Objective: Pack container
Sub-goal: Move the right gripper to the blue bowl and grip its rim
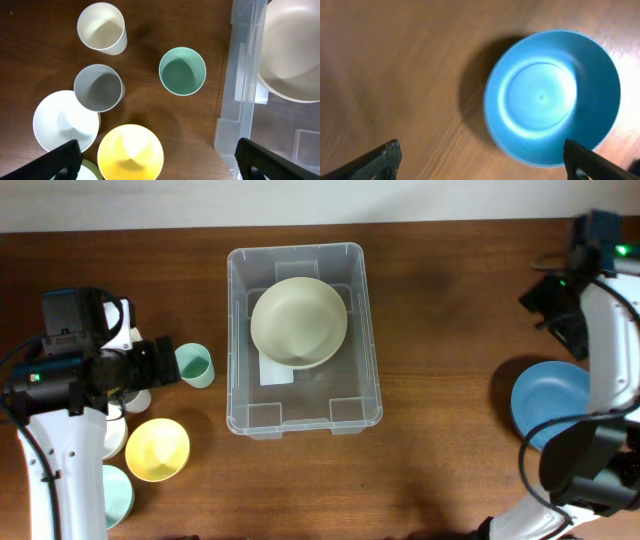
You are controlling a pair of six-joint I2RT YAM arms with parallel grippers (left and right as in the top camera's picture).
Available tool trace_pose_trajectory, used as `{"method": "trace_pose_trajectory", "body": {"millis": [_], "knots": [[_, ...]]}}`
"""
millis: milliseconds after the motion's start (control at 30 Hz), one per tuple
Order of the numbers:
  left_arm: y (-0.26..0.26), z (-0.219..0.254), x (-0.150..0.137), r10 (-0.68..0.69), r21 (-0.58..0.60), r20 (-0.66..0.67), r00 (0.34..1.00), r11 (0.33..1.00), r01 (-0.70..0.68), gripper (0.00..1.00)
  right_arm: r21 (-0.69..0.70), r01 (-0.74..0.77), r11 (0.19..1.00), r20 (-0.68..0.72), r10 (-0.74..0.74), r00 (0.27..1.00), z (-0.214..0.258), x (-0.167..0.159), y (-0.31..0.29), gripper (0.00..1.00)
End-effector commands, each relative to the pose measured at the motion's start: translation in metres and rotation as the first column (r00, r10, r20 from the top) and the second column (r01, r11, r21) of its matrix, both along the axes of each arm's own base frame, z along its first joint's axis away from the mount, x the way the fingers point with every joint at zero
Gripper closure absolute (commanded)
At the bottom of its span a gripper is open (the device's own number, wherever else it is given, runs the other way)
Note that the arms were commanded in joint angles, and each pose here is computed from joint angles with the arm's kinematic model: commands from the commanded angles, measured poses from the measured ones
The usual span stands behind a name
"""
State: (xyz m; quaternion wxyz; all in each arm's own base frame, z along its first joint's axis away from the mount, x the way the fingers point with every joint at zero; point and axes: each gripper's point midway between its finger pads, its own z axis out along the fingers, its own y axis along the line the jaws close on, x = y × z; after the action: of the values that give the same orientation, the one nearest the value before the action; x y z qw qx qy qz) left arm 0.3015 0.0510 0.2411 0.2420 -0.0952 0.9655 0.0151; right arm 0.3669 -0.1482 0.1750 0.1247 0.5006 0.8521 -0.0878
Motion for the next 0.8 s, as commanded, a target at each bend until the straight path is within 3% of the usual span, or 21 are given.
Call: {"method": "trace_pose_trajectory", "body": {"millis": [0, 133, 333, 767], "knots": [[0.000, 0.012, 0.000, 0.012, -0.010, 0.040, 0.999, 1.000, -0.011, 0.00, 0.041, 0.106, 0.994, -0.036, -0.105, 0.994, -0.033, -0.016, -0.016, 0.01], [0.000, 0.012, 0.000, 0.011, -0.010, 0.041, 0.999, 1.000, -0.011, 0.00, 0.047, 0.134, 0.990, -0.065, -0.131, 0.989, -0.073, -0.029, -0.024, 0.01], [0.000, 0.012, 0.000, 0.011, -0.010, 0.042, 0.999, 1.000, -0.011, 0.00, 0.090, 0.054, 0.995, -0.023, -0.052, 0.998, -0.123, -0.022, -0.010, 0.01], [0.000, 0.014, 0.002, 0.011, -0.009, 0.051, 0.999, 1.000, -0.011, 0.00, 0.063, 0.061, 0.996, -0.004, -0.060, 0.998, -0.142, -0.018, -0.009, 0.00]]}}
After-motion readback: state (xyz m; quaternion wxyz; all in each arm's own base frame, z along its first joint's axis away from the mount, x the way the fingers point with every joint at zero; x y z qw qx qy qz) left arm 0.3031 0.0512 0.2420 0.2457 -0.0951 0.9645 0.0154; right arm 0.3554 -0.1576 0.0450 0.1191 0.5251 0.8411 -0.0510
